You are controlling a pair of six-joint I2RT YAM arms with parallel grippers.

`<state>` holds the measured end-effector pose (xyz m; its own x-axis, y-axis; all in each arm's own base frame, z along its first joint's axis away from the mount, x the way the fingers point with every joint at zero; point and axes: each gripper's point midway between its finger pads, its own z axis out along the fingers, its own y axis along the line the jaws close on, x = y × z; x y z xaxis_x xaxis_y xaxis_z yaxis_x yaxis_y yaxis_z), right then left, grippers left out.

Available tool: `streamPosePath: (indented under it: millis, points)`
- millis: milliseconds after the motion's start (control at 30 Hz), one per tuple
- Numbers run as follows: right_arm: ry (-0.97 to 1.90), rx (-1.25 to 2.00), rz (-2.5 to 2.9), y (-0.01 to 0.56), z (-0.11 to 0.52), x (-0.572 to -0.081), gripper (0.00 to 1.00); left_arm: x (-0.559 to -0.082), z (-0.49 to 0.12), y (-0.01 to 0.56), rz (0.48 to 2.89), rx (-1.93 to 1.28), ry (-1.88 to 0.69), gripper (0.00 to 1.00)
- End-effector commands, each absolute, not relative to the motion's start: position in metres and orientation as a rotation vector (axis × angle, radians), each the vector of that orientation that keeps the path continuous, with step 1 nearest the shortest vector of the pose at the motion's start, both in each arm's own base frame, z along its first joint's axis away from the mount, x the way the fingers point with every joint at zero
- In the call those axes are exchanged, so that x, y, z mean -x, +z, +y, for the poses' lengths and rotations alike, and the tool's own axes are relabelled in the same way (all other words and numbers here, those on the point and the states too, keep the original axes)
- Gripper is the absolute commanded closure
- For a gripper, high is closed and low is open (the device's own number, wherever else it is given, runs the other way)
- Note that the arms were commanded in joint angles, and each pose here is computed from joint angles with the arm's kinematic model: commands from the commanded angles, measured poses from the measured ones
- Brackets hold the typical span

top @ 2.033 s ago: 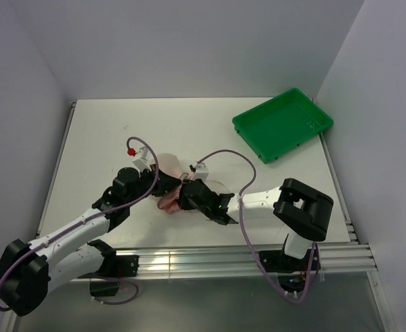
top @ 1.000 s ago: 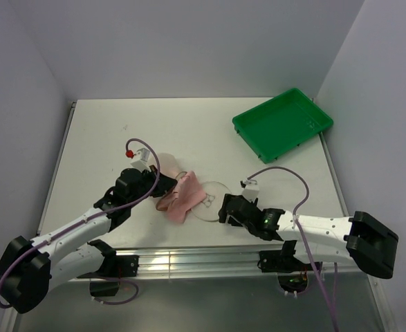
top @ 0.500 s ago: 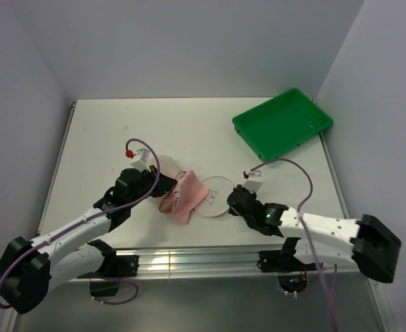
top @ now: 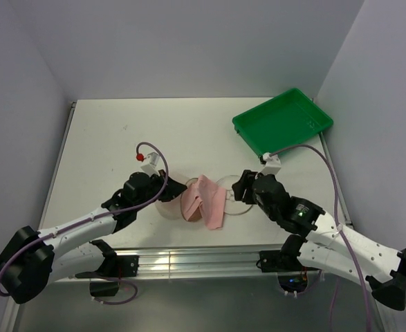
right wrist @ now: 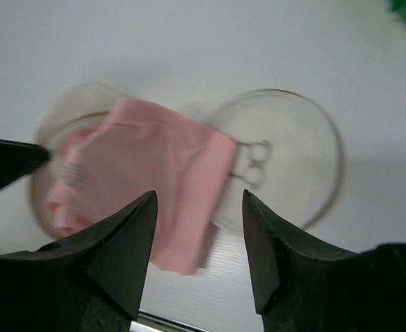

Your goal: Place the bra in the laundry bag and zip it closed

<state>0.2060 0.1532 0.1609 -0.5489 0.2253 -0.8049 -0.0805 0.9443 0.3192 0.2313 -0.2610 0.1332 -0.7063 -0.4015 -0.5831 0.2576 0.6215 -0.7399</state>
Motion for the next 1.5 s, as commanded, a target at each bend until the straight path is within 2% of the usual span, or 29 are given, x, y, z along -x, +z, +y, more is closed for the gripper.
streamPosePath:
  millis: [0,33,100,133,167,333,633,767,900,1067,1167,1300,1433,1467]
  points:
    - [0.671,-0.039,2.033,0.189,0.208,-0.215,0.42,-0.235,-0.273,0.153,2.014,0.100,-1.175,1.00]
    - [0.817,-0.070,1.959,0.200,0.233,-0.220,0.61,-0.235,-0.274,0.154,2.012,0.097,-1.179,1.00]
    - [0.945,-0.074,1.927,0.200,0.259,-0.221,0.74,-0.235,-0.275,0.154,2.014,0.094,-1.178,1.00]
    - [0.973,-0.065,1.979,0.183,0.274,-0.222,0.80,-0.235,-0.275,0.154,2.015,0.092,-1.176,1.00]
    - [1.029,-0.060,1.941,0.193,0.286,-0.225,0.80,-0.235,-0.276,0.154,2.015,0.086,-1.176,1.00]
    - [1.129,-0.010,2.008,0.170,0.326,-0.219,0.77,-0.235,-0.274,0.153,2.024,0.081,-1.156,1.00]
    - [1.271,-0.054,2.064,0.125,0.363,-0.210,0.77,-0.233,-0.283,0.172,1.981,0.067,-1.229,1.00]
    - [1.232,-0.090,2.134,0.089,0.378,-0.217,0.78,-0.227,-0.287,0.176,1.977,0.054,-1.259,1.00]
    - [1.162,-0.159,2.087,0.088,0.377,-0.236,0.78,-0.219,-0.288,0.183,1.965,0.052,-1.291,1.00]
    - [1.153,-0.186,2.029,0.104,0.370,-0.241,0.69,-0.215,-0.280,0.173,1.999,0.074,-1.246,1.00]
    - [1.130,-0.170,2.010,0.114,0.357,-0.229,0.50,-0.220,-0.270,0.171,2.004,0.097,-1.175,1.00]
    - [1.048,-0.157,2.038,0.119,0.329,-0.209,0.33,-0.226,-0.269,0.180,1.983,0.105,-1.146,1.00]
    - [0.970,-0.215,2.062,0.117,0.301,-0.200,0.32,-0.227,-0.272,0.189,1.943,0.133,-1.194,1.00]
    - [0.958,-0.225,2.057,0.118,0.298,-0.201,0.36,-0.228,-0.273,0.195,1.913,0.140,-1.218,1.00]
